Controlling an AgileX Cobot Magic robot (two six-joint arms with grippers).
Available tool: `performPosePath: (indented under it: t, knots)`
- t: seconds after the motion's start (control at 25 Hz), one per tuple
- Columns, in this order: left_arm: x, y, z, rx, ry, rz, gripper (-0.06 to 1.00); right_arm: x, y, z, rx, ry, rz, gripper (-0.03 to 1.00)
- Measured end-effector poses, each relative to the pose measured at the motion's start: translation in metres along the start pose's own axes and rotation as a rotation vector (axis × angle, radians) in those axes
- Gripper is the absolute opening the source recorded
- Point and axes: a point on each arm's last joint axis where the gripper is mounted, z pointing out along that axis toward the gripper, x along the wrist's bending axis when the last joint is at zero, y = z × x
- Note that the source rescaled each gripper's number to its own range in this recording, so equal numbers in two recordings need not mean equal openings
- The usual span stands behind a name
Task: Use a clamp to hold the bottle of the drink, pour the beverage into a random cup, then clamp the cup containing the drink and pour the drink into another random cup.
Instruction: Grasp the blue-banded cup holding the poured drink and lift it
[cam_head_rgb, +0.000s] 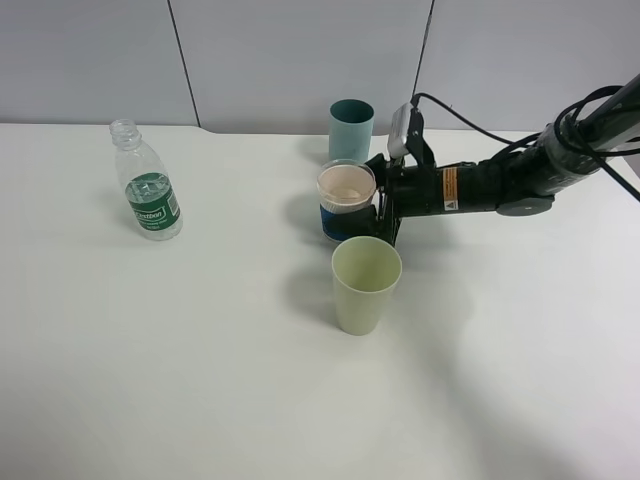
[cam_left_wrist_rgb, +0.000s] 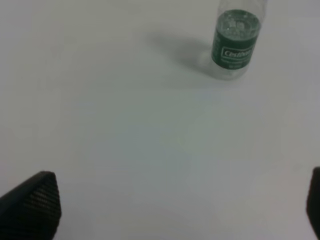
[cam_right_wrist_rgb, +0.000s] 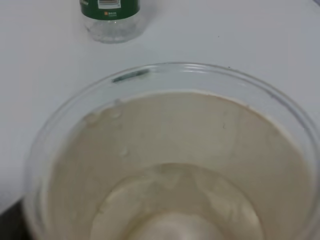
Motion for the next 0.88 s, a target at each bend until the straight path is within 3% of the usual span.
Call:
performPosePath:
  t: [0.04,0.08,0.6,0.88]
  knots:
    - [0.0,0.0,0.0,0.0,0.0,0.0,1.0,0.0,0.0,0.0,0.001,-0.001,0.007,0.03]
    - [0.0,0.0,0.0,0.0,0.0,0.0,1.0,0.0,0.0,0.0,0.003,-0.002,0.015,0.0]
    - [0.0,0.0,0.0,0.0,0.0,0.0,1.0,-0.001,0.001,0.0,0.018,0.002,0.043,0.0]
    - [0.0,0.0,0.0,0.0,0.0,0.0,1.0,0.002,0.015,-0.006,0.071,0.063,-0.07,0.0]
